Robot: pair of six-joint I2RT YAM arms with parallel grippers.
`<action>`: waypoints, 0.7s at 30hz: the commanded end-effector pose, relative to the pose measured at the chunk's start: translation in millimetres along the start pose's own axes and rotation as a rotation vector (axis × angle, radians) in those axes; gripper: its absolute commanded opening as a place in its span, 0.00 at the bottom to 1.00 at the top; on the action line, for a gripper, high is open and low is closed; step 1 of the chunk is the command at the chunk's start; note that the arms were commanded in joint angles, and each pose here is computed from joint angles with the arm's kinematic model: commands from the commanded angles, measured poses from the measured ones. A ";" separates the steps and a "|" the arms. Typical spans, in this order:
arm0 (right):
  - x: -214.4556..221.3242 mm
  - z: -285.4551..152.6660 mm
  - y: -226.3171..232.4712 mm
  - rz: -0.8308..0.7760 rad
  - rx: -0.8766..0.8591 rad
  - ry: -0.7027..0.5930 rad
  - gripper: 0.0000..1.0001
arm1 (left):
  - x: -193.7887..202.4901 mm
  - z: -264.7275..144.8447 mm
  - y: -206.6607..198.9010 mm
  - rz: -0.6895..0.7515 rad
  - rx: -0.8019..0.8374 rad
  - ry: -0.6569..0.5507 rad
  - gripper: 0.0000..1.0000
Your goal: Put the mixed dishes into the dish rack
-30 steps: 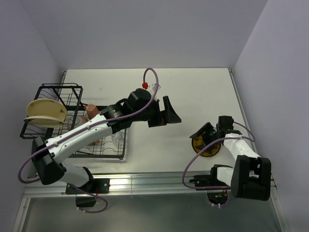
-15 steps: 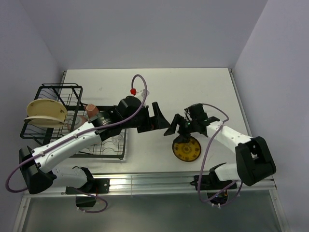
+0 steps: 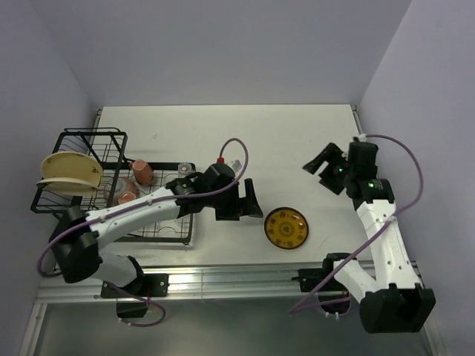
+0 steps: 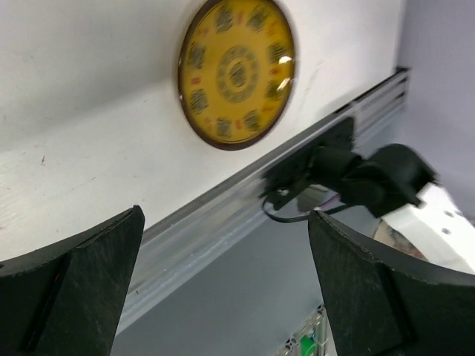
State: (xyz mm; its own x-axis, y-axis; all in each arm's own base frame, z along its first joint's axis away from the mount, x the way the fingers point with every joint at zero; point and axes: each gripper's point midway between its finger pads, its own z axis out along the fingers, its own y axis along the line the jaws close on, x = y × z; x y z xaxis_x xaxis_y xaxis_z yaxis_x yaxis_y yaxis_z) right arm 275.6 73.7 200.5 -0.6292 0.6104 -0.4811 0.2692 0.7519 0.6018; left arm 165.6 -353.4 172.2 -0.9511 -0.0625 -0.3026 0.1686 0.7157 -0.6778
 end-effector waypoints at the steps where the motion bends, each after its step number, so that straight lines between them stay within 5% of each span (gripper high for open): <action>1: -5.3 -26.6 -33.3 0.003 0.117 -0.029 0.84 | 13.1 28.5 0.1 0.021 0.019 0.078 0.98; 7: 30.3 -27.0 -20.7 0.066 -0.023 0.064 0.83 | 20.4 87.3 22.3 -0.025 -0.096 0.168 0.96; 21: 41.2 -31.9 -15.5 0.067 -0.065 0.099 0.83 | 54.2 167.5 42.6 -0.106 -0.071 0.321 0.62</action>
State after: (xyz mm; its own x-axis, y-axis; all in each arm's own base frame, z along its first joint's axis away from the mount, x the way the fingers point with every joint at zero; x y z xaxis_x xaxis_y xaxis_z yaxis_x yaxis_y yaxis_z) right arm 223.1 75.1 185.5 -0.6789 0.6347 -0.3693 0.2940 0.6958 0.6553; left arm 170.3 -437.4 34.4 -0.9973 0.0692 -0.0263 0.0697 0.7580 -0.6485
